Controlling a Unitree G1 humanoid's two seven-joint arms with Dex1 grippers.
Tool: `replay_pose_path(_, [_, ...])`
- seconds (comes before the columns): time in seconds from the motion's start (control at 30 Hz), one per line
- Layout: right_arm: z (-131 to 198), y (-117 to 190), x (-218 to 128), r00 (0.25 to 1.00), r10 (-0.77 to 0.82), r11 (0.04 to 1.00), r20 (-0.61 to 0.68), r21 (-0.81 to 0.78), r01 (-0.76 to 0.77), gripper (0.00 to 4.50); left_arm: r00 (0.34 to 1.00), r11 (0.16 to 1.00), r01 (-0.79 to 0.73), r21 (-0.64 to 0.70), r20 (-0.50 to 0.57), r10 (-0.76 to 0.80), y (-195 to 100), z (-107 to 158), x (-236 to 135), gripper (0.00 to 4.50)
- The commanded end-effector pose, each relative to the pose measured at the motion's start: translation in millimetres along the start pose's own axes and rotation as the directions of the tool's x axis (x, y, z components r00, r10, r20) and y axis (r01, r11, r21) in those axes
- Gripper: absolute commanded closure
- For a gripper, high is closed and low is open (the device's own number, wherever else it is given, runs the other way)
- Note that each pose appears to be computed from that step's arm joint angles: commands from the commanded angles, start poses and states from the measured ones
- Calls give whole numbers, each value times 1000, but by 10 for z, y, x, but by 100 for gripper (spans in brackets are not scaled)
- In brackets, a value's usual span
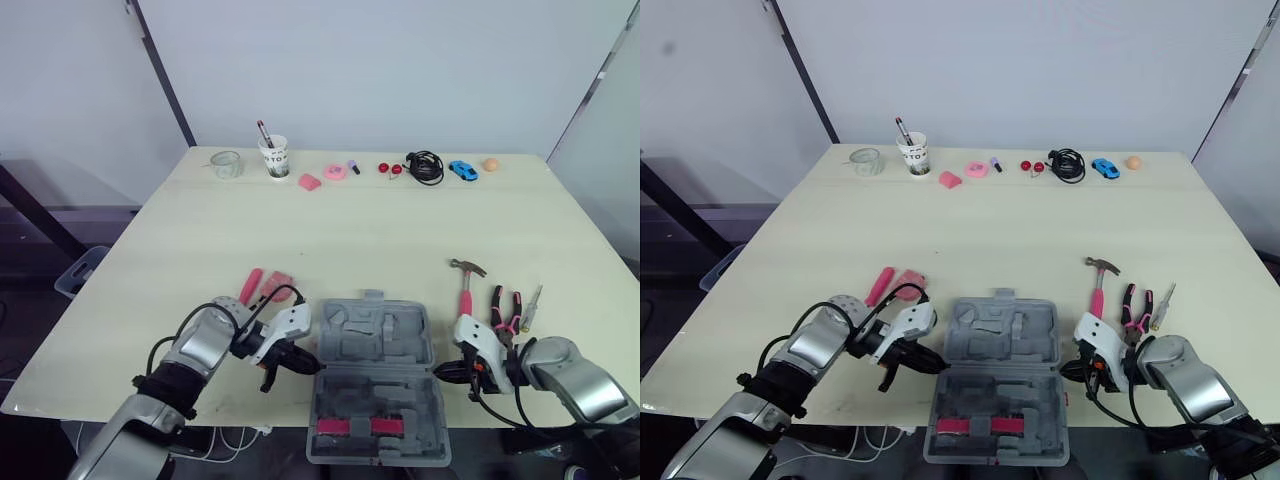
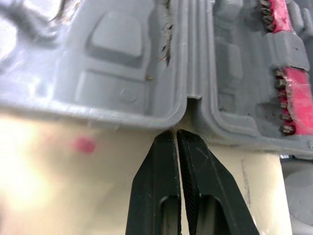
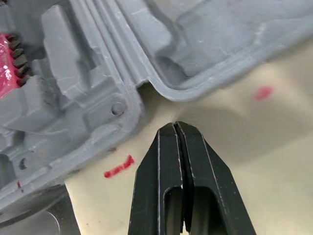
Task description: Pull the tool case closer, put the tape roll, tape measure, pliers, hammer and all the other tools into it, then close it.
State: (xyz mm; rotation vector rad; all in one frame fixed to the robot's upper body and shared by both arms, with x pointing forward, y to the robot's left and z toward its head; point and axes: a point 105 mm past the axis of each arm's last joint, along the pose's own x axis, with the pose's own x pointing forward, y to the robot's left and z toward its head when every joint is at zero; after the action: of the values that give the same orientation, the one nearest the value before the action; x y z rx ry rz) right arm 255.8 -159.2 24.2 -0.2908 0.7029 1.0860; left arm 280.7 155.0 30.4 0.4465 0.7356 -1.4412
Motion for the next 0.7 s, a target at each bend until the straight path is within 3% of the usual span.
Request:
replay_pose_path(0.03, [102,-97,-161,994,-77,996,78,-35,79,450,997,998,-70,-7,13,70,13,-38,-188,432])
replay_pose_path(0.17, [123,-128,-332,975,-162,983,153,-58,173,450,990,992,-126,-3,70,126,-19,-14,-387,432])
replay_pose_path(0.37, [84,-181,-619,883,-343,933,322,7,360,450,953,969,-247,-27,174,248,-81,-24,-720,432])
replay_pose_path(0.47, [25,-219,-743,804,-452,882,387,60,466,450,911,946,-316,-67,258,322,-90,-25,-858,432])
replay_pose_path(0.57, [-94,-211,-923,721,-546,827,426,141,544,450,826,904,-407,-129,371,424,-140,-16,-1019,432])
replay_pose_path(0.7, [-276,-147,-1136,641,-634,764,432,224,605,450,752,851,-477,-219,399,525,-287,-198,-1155,432])
